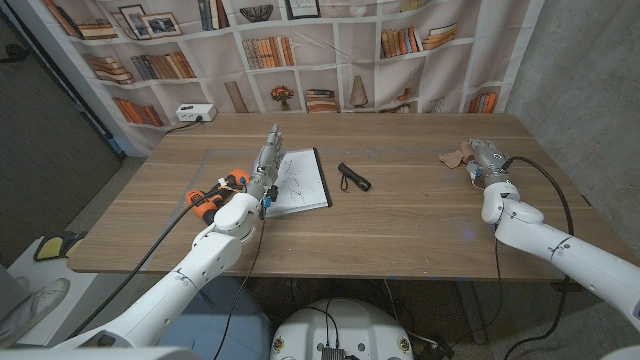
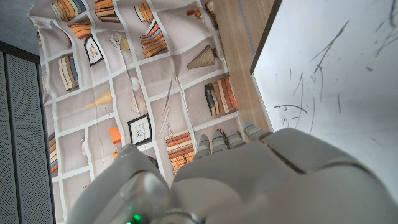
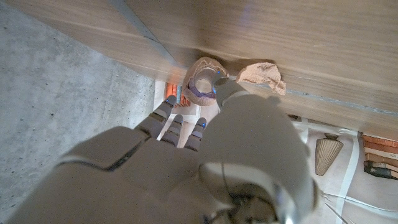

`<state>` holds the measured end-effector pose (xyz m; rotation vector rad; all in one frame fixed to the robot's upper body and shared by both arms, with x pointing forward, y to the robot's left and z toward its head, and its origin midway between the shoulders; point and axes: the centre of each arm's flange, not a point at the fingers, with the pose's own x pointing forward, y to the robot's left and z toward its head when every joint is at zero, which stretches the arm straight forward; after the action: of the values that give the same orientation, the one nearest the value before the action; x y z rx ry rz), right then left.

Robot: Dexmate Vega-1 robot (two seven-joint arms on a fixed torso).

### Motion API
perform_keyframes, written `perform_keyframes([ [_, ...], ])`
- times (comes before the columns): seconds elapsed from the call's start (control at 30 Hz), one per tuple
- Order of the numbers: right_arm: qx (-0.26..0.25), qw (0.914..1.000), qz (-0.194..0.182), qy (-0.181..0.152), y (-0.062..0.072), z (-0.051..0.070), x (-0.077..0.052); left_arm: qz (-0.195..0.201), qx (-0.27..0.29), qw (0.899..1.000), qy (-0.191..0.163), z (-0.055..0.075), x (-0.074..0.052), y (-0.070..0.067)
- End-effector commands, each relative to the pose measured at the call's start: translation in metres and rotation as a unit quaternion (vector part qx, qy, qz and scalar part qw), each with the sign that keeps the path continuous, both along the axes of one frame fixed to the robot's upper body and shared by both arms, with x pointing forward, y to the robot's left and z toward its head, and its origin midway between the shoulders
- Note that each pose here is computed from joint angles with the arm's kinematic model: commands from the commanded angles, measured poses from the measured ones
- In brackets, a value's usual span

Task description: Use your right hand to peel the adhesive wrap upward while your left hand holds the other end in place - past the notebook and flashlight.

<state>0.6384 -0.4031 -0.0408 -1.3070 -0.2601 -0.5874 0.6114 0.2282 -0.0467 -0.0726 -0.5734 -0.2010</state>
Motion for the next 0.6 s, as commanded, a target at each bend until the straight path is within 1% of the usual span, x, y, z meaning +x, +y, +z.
perform_keyframes([
  [0.03, 0.000, 0.9999, -0.013, 0.003, 0.0008, 0.0018, 0.0063, 0.002, -0.001, 1.000, 0.000, 0.0002, -0.0008, 0.0003],
  [0.3, 0.000, 0.9998, -0.018, -0.003, -0.0006, 0.0043, 0.0068, 0.001, -0.002, 1.000, 0.000, 0.0005, -0.0006, -0.0005],
  [0.6, 0.001, 0.9999, -0.016, 0.000, -0.0011, 0.0051, 0.0073, -0.003, -0.005, 1.000, -0.001, 0.0014, 0.0005, -0.0020],
])
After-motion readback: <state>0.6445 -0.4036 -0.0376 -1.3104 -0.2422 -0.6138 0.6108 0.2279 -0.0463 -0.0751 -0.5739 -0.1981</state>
